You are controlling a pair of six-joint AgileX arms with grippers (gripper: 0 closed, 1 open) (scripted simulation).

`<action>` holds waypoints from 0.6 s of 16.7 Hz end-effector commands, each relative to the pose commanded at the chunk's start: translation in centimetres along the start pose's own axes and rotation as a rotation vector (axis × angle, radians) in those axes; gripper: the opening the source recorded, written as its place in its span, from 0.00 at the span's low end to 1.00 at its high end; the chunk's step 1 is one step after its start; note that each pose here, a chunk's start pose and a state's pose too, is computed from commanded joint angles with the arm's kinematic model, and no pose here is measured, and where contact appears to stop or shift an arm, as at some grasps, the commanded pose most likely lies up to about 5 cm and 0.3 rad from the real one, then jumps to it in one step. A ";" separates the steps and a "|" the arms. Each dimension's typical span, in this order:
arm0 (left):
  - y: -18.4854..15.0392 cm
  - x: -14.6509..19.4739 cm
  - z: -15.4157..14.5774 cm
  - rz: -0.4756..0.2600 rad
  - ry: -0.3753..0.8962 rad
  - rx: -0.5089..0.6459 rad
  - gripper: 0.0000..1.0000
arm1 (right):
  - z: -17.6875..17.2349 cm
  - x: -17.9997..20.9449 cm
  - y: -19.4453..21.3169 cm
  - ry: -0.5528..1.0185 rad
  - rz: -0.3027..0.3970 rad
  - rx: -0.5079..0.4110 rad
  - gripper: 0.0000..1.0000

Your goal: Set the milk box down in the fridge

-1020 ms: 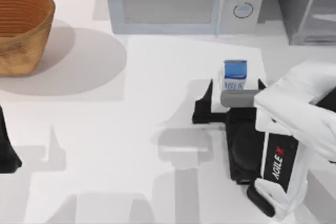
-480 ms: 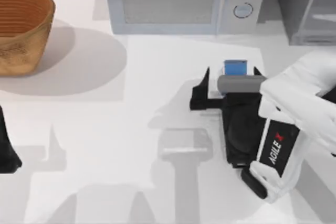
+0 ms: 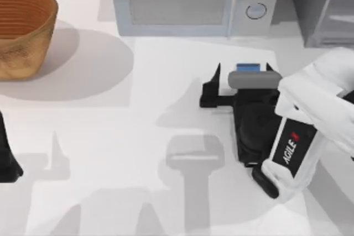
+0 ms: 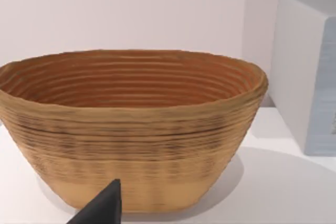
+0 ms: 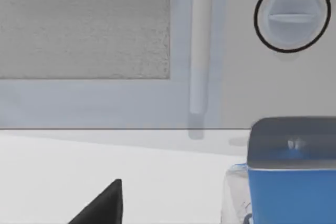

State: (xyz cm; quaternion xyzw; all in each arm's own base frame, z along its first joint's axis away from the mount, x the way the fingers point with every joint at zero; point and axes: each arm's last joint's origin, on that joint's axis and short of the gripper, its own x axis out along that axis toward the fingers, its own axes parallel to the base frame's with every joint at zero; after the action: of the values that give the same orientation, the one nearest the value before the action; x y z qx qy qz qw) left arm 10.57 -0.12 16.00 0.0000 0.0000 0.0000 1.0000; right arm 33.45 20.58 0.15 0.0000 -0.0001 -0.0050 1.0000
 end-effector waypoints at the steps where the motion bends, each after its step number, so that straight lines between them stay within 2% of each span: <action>1: 0.0 0.0 0.0 0.000 0.000 0.000 1.00 | 0.0 0.0 0.0 0.000 0.000 0.000 0.85; 10: 0.0 0.0 0.0 0.000 0.000 0.000 1.00 | 0.0 0.0 0.0 0.000 0.000 0.000 0.17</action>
State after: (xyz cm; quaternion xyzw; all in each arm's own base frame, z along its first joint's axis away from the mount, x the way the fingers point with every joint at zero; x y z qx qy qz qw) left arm 10.57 -0.12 16.00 0.0000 0.0000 0.0000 1.0000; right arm 33.45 20.58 0.15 0.0000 -0.0001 -0.0050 1.0000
